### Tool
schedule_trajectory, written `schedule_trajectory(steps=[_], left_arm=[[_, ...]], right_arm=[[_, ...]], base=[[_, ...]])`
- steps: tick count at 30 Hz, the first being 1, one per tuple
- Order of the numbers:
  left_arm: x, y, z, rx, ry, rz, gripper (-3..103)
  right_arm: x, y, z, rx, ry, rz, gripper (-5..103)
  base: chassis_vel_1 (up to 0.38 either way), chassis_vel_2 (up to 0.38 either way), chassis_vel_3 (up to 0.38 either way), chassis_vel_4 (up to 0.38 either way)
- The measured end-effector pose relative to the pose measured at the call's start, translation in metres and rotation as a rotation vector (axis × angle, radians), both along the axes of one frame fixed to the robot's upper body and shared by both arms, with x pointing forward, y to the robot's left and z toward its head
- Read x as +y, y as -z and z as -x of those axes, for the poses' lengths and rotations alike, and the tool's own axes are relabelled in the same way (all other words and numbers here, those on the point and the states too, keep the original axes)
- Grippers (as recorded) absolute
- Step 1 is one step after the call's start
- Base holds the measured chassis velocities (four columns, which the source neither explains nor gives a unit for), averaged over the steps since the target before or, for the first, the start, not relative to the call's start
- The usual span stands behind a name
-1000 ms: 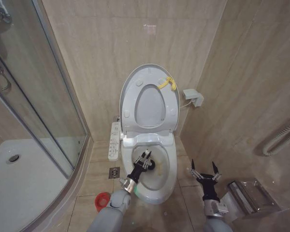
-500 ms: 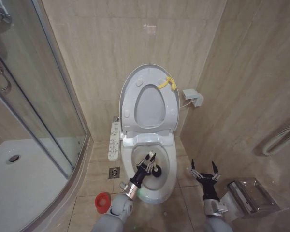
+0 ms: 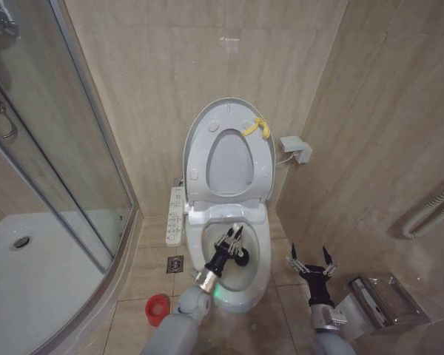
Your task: Open the toilet lid, clean the toilet bowl with a toilet brush, close the toilet lid, and flush.
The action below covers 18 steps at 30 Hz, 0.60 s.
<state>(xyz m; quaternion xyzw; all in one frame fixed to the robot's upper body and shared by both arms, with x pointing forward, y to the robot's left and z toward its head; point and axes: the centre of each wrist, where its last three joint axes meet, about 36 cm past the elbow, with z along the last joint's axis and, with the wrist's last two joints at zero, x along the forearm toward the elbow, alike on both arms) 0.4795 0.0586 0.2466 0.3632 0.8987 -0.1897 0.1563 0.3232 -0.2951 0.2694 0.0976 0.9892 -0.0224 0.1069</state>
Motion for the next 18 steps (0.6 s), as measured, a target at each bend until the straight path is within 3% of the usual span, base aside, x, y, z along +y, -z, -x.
schedule_trajectory(steps=[4,11,18], left_arm=[[-0.013,-0.002,-0.012,0.002,-0.006,0.025,22],[-0.003,0.025,-0.02,0.031,-0.023,-0.064,22],[0.036,0.041,-0.003,0.021,0.007,-0.153,22]], right_arm=[[-0.002,0.002,0.001,0.003,0.002,0.003,100],[-0.003,0.004,0.0,0.005,0.005,0.002,100],[-0.003,0.005,0.0,0.006,0.005,0.0,100]], base=[[0.0,0.0,0.0,0.0],[0.0,0.0,0.0,0.0],[0.0,0.0,0.0,0.0]])
